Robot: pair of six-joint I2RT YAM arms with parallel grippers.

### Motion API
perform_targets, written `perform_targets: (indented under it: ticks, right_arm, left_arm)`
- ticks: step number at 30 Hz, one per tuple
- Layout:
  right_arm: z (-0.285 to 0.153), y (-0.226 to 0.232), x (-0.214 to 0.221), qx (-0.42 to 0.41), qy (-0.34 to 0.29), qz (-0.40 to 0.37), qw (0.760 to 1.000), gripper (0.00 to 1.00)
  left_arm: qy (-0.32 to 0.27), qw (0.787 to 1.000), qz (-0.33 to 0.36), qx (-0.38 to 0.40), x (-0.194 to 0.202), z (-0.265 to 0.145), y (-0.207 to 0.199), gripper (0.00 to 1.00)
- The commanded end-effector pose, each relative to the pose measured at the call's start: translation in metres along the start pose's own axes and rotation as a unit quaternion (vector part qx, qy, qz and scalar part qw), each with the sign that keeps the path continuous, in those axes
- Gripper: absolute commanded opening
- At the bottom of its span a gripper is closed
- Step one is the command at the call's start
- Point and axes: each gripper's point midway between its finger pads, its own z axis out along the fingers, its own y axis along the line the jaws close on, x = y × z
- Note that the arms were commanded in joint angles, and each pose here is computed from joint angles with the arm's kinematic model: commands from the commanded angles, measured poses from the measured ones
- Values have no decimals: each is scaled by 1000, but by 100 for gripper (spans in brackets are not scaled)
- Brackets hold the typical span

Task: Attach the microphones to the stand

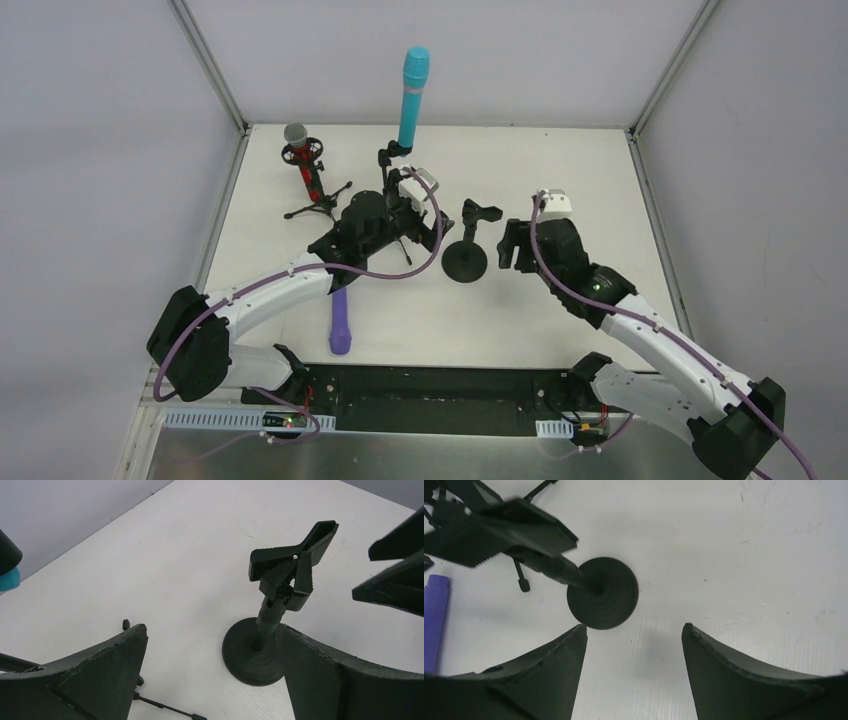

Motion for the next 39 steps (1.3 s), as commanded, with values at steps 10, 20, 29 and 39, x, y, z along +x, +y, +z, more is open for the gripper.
perform_targets:
  ticks: [10, 20, 29, 39]
  right_arm:
    - [-36, -3, 83, -71, 67, 111, 989, 73]
    - [-44, 11, 105, -116, 102, 156, 976, 75]
    - [-42, 14, 120, -119, 132, 161, 971, 76]
    - [-39, 17, 126, -119, 145, 167, 968, 77]
  left_arm:
    - [82, 986, -113, -92, 5, -17, 24, 99]
    - [210, 920, -222, -244, 87, -104, 44, 99]
    - [363, 802, -291, -375, 172, -193, 55, 99]
    - [486, 720, -301, -393, 223, -227, 40, 99]
